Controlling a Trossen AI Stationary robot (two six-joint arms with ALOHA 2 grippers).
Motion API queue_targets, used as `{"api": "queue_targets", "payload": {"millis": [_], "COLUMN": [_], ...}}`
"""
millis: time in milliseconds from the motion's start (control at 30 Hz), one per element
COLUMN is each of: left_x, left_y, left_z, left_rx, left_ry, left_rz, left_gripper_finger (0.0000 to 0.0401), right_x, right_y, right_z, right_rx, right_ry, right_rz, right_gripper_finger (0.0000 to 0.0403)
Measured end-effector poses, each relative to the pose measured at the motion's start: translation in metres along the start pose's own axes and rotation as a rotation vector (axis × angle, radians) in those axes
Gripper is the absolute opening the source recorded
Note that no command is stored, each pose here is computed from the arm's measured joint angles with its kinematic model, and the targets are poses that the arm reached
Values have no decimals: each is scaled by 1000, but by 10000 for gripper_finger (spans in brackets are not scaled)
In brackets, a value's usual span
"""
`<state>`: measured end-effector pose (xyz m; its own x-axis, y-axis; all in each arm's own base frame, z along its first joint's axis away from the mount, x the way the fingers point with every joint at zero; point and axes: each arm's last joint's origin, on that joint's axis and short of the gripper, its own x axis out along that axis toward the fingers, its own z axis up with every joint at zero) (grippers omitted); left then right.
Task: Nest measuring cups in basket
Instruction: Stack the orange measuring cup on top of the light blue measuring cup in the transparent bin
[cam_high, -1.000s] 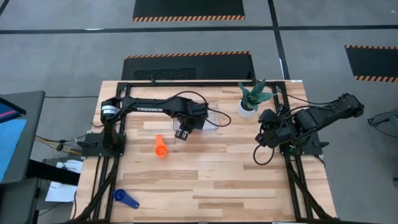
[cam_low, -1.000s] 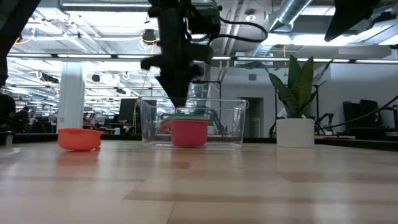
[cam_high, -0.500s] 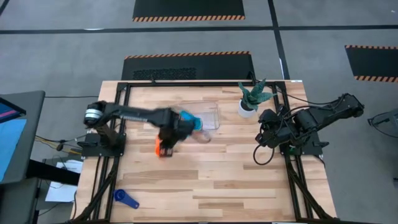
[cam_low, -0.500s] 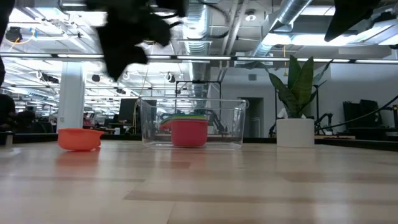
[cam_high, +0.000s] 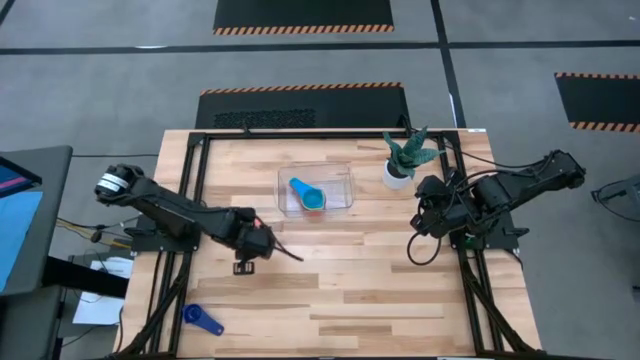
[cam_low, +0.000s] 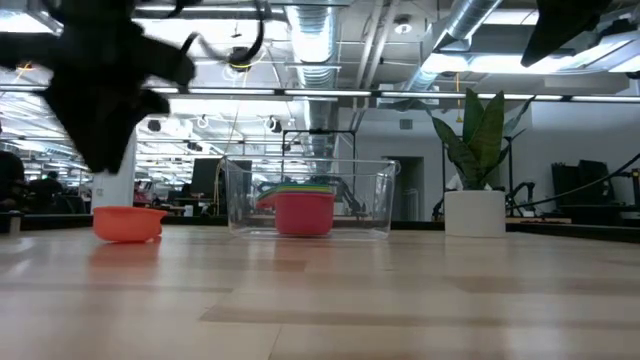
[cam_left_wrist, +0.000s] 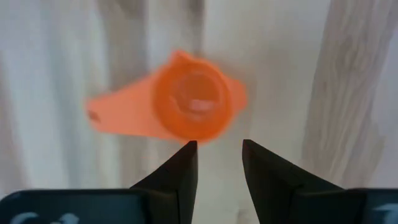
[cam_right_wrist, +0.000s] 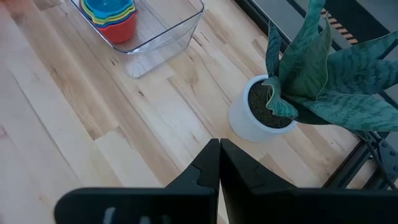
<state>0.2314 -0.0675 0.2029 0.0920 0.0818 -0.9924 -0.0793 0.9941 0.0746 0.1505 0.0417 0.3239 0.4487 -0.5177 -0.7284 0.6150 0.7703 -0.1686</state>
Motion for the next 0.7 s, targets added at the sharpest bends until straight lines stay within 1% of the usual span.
{"api": "queue_targets", "payload": {"millis": [67, 133, 233, 300, 400, 533, 700], "left_x": [10, 14, 14, 14, 17, 25, 35], "left_y": [-2, -3, -1, -1, -2, -3, -3], "left_z": [-5, -5, -4, -4, -4, -7, -10], "left_rx": [-2, 4, 26, 65, 118, 117, 162], "left_ry": [6, -11, -42, -49, -56, -58, -90], "left_rz": [-37, -37, 32, 54, 27, -15, -20], "left_gripper_finger": [114, 114, 114, 114, 114, 114, 114], "right_x": [0, 0, 0, 0, 0, 0, 0], "right_y": [0, 0, 0, 0, 0, 0, 0], "right_z": [0, 0, 0, 0, 0, 0, 0], "right_rx": [0, 1, 1, 2, 11, 36, 38], "right_ry": [0, 0, 0, -1, -2, -1, -1], "right_rz": [0, 0, 1, 1, 3, 2, 2], "right_gripper_finger": [33, 33, 33, 33, 33, 33, 33]}}
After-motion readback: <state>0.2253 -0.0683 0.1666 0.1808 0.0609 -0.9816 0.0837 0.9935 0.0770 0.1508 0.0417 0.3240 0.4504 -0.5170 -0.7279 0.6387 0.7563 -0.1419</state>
